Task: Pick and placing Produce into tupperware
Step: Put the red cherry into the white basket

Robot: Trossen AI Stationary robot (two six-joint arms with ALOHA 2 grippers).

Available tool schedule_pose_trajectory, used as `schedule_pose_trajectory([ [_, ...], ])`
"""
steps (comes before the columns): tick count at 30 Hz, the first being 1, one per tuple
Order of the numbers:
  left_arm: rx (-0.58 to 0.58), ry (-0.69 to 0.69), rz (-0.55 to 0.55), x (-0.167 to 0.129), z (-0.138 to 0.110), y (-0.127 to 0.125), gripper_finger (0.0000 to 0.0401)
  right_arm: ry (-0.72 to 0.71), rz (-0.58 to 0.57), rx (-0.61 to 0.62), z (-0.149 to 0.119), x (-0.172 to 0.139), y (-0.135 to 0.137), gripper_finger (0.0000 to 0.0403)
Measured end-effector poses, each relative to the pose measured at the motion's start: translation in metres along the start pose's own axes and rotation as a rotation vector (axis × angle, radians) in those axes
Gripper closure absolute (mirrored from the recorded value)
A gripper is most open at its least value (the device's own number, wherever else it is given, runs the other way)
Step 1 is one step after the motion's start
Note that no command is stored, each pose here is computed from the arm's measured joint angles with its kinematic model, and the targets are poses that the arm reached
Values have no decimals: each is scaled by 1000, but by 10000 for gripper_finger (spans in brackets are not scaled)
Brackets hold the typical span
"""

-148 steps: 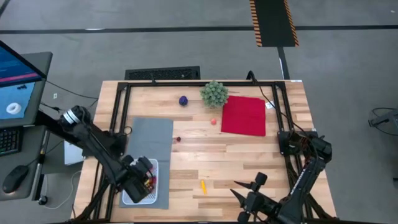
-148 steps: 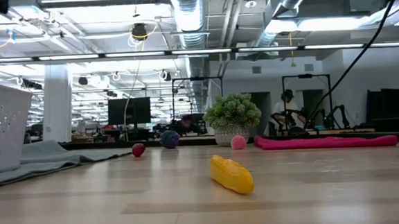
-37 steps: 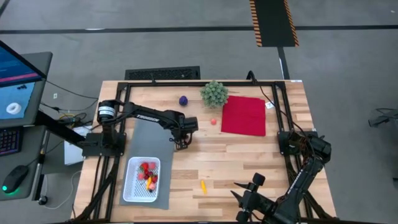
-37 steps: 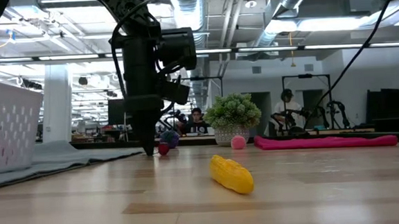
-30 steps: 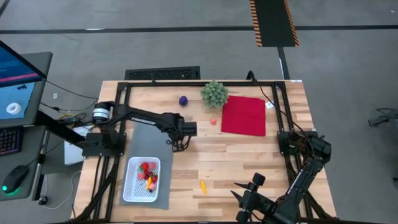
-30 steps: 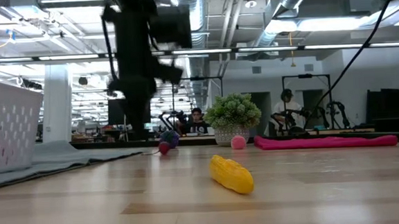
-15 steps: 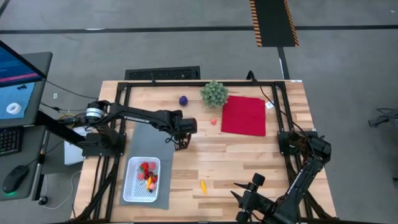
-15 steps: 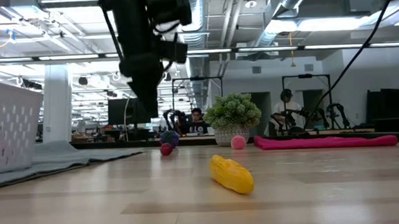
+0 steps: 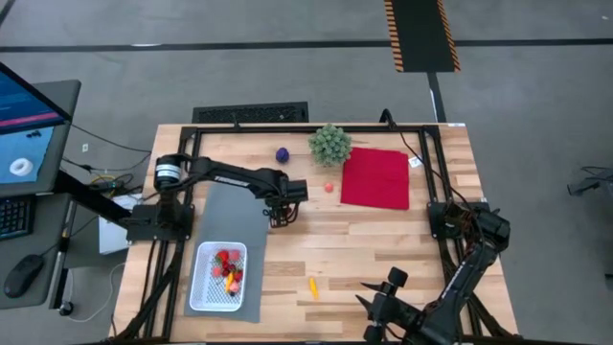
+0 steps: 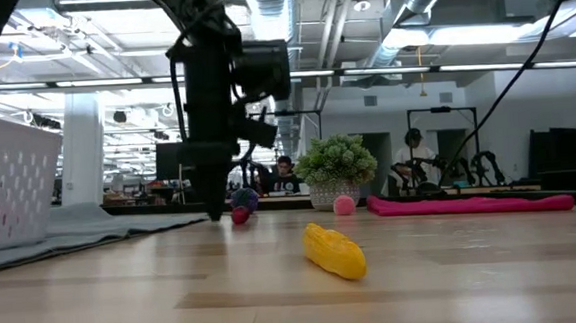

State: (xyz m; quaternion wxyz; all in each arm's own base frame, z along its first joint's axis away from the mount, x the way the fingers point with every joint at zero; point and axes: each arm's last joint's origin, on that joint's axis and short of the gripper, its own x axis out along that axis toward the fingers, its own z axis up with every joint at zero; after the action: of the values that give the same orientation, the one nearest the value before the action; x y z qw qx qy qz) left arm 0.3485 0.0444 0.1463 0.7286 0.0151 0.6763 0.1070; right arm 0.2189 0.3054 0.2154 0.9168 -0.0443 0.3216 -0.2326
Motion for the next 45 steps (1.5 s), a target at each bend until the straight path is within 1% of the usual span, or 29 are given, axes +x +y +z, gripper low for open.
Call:
schedule_pose_trajectory([
  [2, 6, 1, -6, 2, 1, 3, 200, -1, 2, 6, 0, 0, 0, 228],
  [4, 5, 3, -21, 4, 1, 5, 230, -1, 4, 8, 0, 0, 1, 228],
  [6, 5, 2, -35, 4, 1, 7, 280, -2, 4, 9, 0, 0, 1, 228],
  [8, 12, 0, -21, 2, 1, 9, 347, -3, 4, 8, 0, 0, 1, 228],
  [9, 18, -2, -16, 1, 0, 10, 372, -3, 4, 9, 0, 0, 1, 228],
  [10, 21, -7, -12, -1, 0, 11, 385, -3, 4, 8, 0, 0, 1, 228],
  [14, 36, -13, 18, -9, 0, 7, 399, -4, 3, 8, 0, 0, 0, 228],
  [16, 43, 2, 19, -15, -3, 6, 400, -4, 3, 8, 0, 0, 0, 228],
  [19, 24, 14, 20, -24, -5, 6, 401, -5, 4, 7, 0, 0, 1, 228],
  [21, 21, 2, 44, -27, -5, 4, 401, -4, 4, 7, 0, 0, 1, 228],
  [23, -23, -53, 56, -28, 0, 4, 401, -5, 4, 7, 0, 0, 1, 228],
  [25, -87, -117, 45, -29, 6, 7, 398, -4, 6, 9, 0, 0, 1, 228],
  [28, -173, -183, -27, -30, 13, 11, 387, -4, 7, 10, 0, 0, 1, 228],
  [32, -254, -189, -73, -29, 14, 14, 348, -4, 9, 11, 0, 0, 1, 228],
  [36, -375, -182, -66, -28, 13, 21, 298, -4, 11, 10, 0, -1, 1, 228],
  [38, -415, -181, -66, -28, 13, 23, 277, -6, 13, 5, -1, -2, 2, 228],
  [42, -515, -175, -62, -25, 14, 26, 246, -8, 17, 3, -1, -3, 2, 228],
  [45, -622, -164, -71, -21, 14, 30, 230, -8, 18, 3, -1, -3, 2, 228],
])
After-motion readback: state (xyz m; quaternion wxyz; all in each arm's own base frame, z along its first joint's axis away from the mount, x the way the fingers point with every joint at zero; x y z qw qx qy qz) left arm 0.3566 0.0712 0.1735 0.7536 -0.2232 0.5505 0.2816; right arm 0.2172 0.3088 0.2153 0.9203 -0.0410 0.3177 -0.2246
